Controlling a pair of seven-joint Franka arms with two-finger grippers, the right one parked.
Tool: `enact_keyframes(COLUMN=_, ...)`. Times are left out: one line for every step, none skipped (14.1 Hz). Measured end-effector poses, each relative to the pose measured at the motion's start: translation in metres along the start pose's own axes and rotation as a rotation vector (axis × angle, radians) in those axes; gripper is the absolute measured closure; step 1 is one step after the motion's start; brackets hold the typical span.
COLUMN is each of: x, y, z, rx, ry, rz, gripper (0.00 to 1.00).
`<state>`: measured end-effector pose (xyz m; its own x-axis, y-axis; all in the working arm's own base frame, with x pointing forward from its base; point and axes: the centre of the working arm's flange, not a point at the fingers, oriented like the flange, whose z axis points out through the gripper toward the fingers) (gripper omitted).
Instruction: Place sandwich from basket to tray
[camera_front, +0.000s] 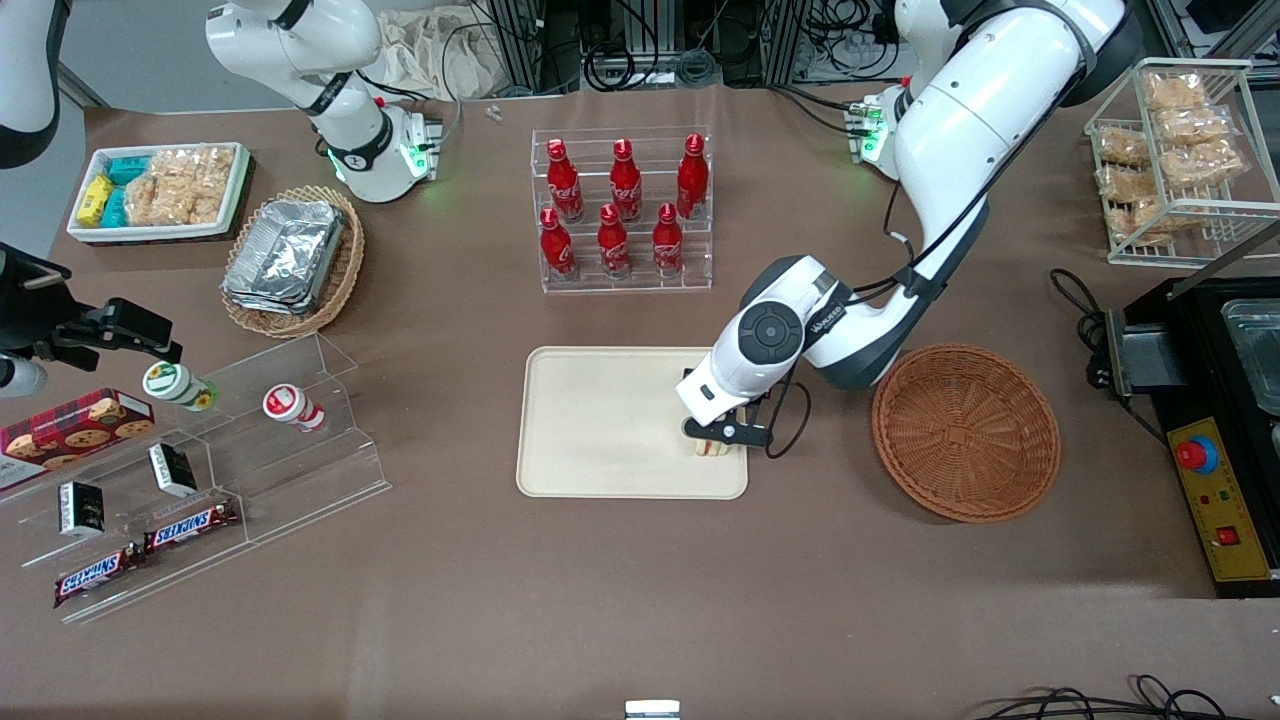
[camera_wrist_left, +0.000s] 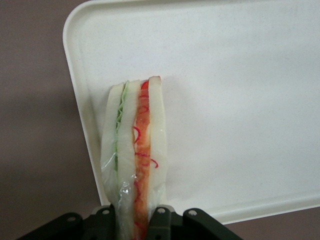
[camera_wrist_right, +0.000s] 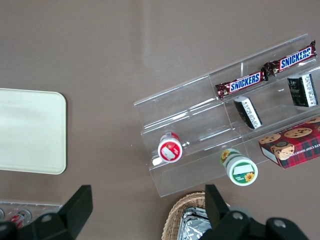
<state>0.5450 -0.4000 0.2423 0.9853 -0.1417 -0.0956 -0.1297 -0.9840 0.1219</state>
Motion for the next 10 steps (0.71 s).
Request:
enact_keyframes(x=0.0, y=0.0, z=0.002, rx=-0.002, ry=-0.002, rz=-0.001, gripper=0.78)
enact_keyframes(x=0.003, y=0.0, z=0.003, rx=-0.006, ry=-0.001, rz=-0.004, gripper=0.67)
enact_keyframes(x=0.006, y=0.0, z=0.003, rx=-0.011, ry=0.0, rz=-0.008, gripper=0.59)
enact_keyframes(x=0.009, y=0.0, z=0.004, rx=-0.016, ry=0.002, rz=-0.011, gripper=0.48)
enact_keyframes(x=0.011, y=0.0, z=0.004, rx=-0.019, ry=0.003, rz=-0.014, gripper=0.39)
enact_keyframes(x=0.012, y=0.0, z=0.004, rx=-0.021, ry=0.004, rz=-0.015, gripper=0.3)
enact_keyframes(x=0.013, y=0.0, z=0.002, rx=-0.022, ry=0.006, rz=-0.017, gripper=0.19)
enact_keyframes(x=0.015, y=0.0, z=0.0, rx=-0.022, ry=0.007, rz=-0.027, gripper=0.1)
enact_keyframes(x=0.017, y=0.0, z=-0.005, rx=-0.017, ry=0.004, rz=-0.043, gripper=0.01)
enact_keyframes(x=0.021, y=-0.002, z=-0.014, rx=-0.005, ry=-0.007, rz=-0.06, gripper=0.0)
